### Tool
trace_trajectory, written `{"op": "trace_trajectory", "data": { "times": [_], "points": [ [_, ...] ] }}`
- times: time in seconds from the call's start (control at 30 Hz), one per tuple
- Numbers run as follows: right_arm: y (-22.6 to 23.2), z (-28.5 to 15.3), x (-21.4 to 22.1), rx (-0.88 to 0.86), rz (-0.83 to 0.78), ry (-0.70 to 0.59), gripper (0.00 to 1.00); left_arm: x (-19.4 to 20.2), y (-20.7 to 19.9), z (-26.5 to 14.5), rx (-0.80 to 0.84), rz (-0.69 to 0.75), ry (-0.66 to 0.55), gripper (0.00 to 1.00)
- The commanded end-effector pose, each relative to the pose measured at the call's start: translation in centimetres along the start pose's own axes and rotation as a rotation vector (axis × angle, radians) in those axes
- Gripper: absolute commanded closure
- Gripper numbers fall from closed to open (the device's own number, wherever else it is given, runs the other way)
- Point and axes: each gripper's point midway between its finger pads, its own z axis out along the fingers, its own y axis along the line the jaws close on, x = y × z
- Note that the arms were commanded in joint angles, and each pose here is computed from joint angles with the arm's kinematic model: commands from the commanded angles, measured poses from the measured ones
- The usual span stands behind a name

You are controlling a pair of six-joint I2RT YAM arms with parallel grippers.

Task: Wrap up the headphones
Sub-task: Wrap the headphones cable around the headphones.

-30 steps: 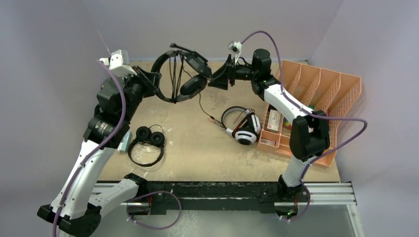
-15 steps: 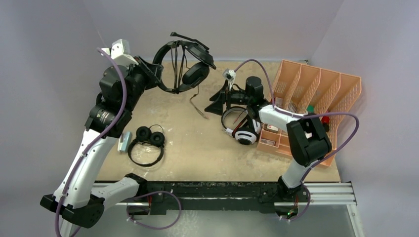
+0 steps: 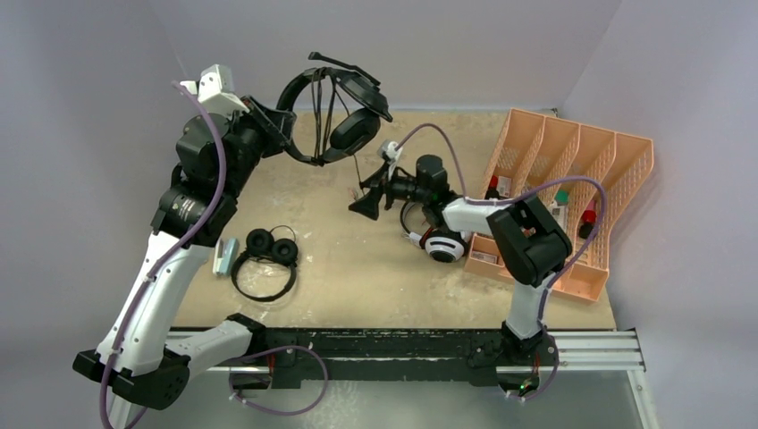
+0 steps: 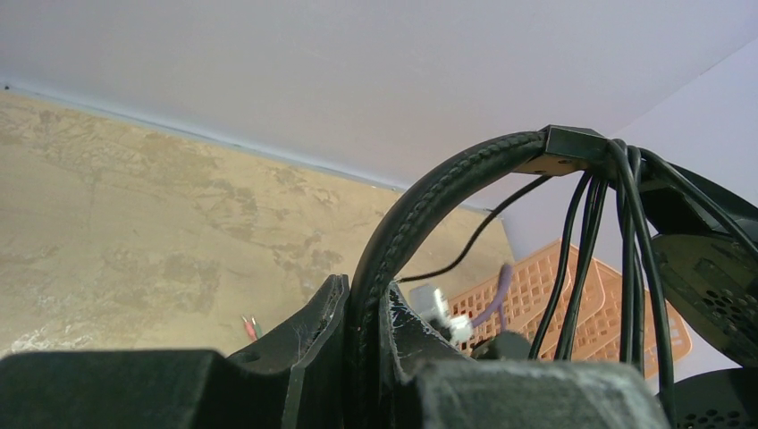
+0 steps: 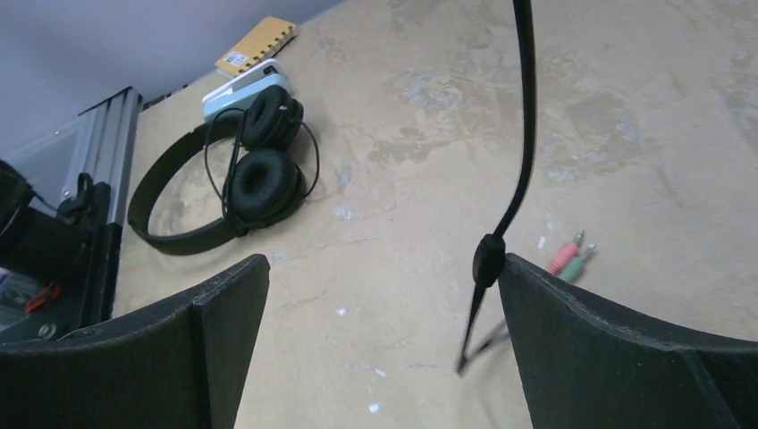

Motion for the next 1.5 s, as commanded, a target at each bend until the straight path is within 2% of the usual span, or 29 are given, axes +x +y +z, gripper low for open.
{"op": "trace_trajectory", "data": {
  "times": [0.0, 0.1, 0.23, 0.47, 0.6, 0.77, 0.83, 1.07, 1.13, 1.17, 1.23, 1.3, 1.47],
  "points": [
    [-0.6, 1.4, -2.9, 0.113, -0.105, -0.168, 0.01, -4.6, -3.2, -1.3, 0.100, -0.034, -0.123, 1.00],
    [-2.4, 1.1, -2.4, 0.211, -0.073, -0.220, 0.01, -5.0, -3.6, -1.6, 0.118, -0.034, -0.132, 1.00],
    [-3.9, 0.9, -1.4, 0.283, -0.049, -0.214, 0.03, -5.5, -3.8, -1.9, 0.118, -0.026, -0.138, 1.00],
    [-4.5, 2.7, -1.1, 0.236, -0.063, -0.214, 0.05, -6.0, -4.1, -2.2, 0.126, -0.010, -0.139, 1.00],
    [-2.9, 2.8, -2.3, 0.152, -0.018, -0.286, 0.04, -6.3, -4.1, -2.3, 0.126, -0.016, -0.153, 1.00],
    [-2.2, 2.3, -3.7, 0.149, 0.061, -0.351, 0.04, -6.2, -4.2, -2.2, 0.135, -0.016, -0.156, 1.00],
    [-1.9, 1.6, -3.4, 0.172, 0.099, -0.322, 0.04, -6.0, -4.1, -1.9, 0.133, -0.015, -0.154, 1.00],
    [0.0, 0.2, -4.3, 0.143, 0.031, -0.272, 0.04, -6.1, -4.2, -2.1, 0.144, -0.021, -0.164, 1.00],
    [-0.5, -0.7, -4.6, 0.180, 0.011, -0.253, 0.04, -6.1, -4.4, -2.0, 0.152, -0.028, -0.162, 1.00],
    [-0.1, -0.7, -5.5, 0.157, -0.013, -0.276, 0.05, -6.1, -4.5, -2.0, 0.155, -0.029, -0.158, 1.00],
    [1.7, 1.1, -5.4, 0.079, -0.029, -0.252, 0.05, -6.3, -4.6, -2.1, 0.157, -0.023, -0.163, 1.00],
    [1.1, 2.3, -4.3, 0.118, -0.027, -0.223, 0.06, -6.6, -4.5, -2.4, 0.150, -0.011, -0.169, 1.00],
    [-0.2, 3.2, -2.6, 0.156, 0.022, -0.244, 0.08, -7.1, -4.4, -2.9, 0.137, 0.002, -0.183, 1.00]
  ]
}}
